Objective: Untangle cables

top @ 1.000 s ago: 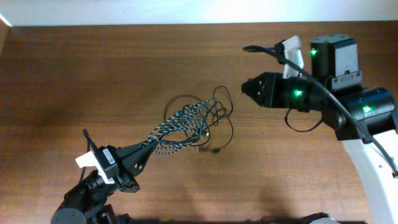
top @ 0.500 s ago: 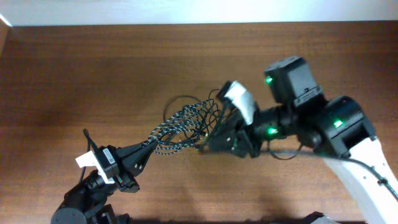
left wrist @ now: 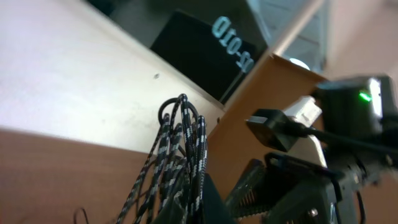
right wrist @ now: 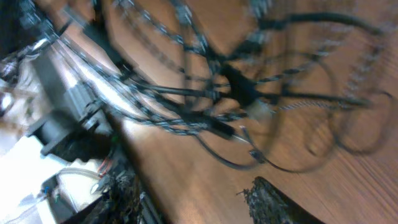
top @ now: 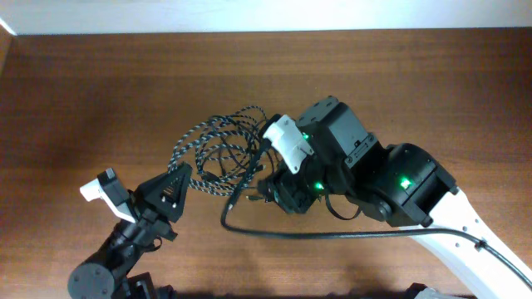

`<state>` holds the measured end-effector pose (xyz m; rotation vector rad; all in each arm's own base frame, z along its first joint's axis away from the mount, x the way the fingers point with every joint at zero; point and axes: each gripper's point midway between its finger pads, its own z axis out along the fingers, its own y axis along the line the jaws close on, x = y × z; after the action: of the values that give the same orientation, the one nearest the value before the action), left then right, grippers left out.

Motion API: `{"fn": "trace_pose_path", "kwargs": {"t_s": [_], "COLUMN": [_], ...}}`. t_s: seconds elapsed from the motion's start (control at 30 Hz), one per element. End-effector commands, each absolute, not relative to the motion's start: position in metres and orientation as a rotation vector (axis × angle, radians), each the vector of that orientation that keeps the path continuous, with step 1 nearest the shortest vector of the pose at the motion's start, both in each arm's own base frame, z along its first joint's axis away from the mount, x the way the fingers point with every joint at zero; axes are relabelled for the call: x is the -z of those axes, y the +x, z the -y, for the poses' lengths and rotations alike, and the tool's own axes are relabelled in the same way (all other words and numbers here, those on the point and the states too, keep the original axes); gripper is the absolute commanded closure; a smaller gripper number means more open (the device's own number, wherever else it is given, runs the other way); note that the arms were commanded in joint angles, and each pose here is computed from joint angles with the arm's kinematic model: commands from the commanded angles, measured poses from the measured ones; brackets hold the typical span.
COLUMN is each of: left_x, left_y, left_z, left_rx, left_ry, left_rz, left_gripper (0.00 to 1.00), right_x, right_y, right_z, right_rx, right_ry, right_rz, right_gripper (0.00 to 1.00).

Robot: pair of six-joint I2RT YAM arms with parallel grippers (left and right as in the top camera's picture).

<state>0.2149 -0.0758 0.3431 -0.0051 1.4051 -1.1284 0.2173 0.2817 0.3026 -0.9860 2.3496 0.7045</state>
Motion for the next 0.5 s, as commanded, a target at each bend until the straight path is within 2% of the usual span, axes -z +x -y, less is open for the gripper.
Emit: {"fn": "trace_pose_path", "kwargs": {"t_s": [0.0,0.07,0.33,0.37,0.4,0.47], "left_x": [-0.351,-0.351,-0.368,-0.367,-0.366,-0.363], "left_y": [0.218,0.216,0.202,0.201,0.200,0.197], "left_z": [0.068,0.070,0.080,0.081,0.083,0.088], "left_rx": [1.212,1.245,1.257,1.262,1.268,1.279], "left_ry": [-0.146,-0.150,-0.039,-0.028,-0.015,0.016], "left_rz": [-1.379,-1.386,-1.335,-1.343,-1.353,-1.374], "left_gripper": [1.00,1.00,1.00,1.00,1.00,1.00], "right_x": [-0.304,-0.310,-0.288,-0.289,-0.289,-0.290], "right_y": [0.245,0.251,0.262,0.263,0.270,0.293], "right_z": [-0.267,-0.272,-0.286,-0.287,-0.283,-0.256], "right_rx": [-0.531,-0.533,-0.524,-0.527,-0.482,-0.261], "right_ry": [-0.792,-0.809,-0.827,-0.826,-0.802,-0.686], "right_rz": [-2.364,-2.316,-2.363,-2.357,-2.348,-2.332], "right_gripper": [0.42,0.43,0.69,0.80,0.96,0.96]}}
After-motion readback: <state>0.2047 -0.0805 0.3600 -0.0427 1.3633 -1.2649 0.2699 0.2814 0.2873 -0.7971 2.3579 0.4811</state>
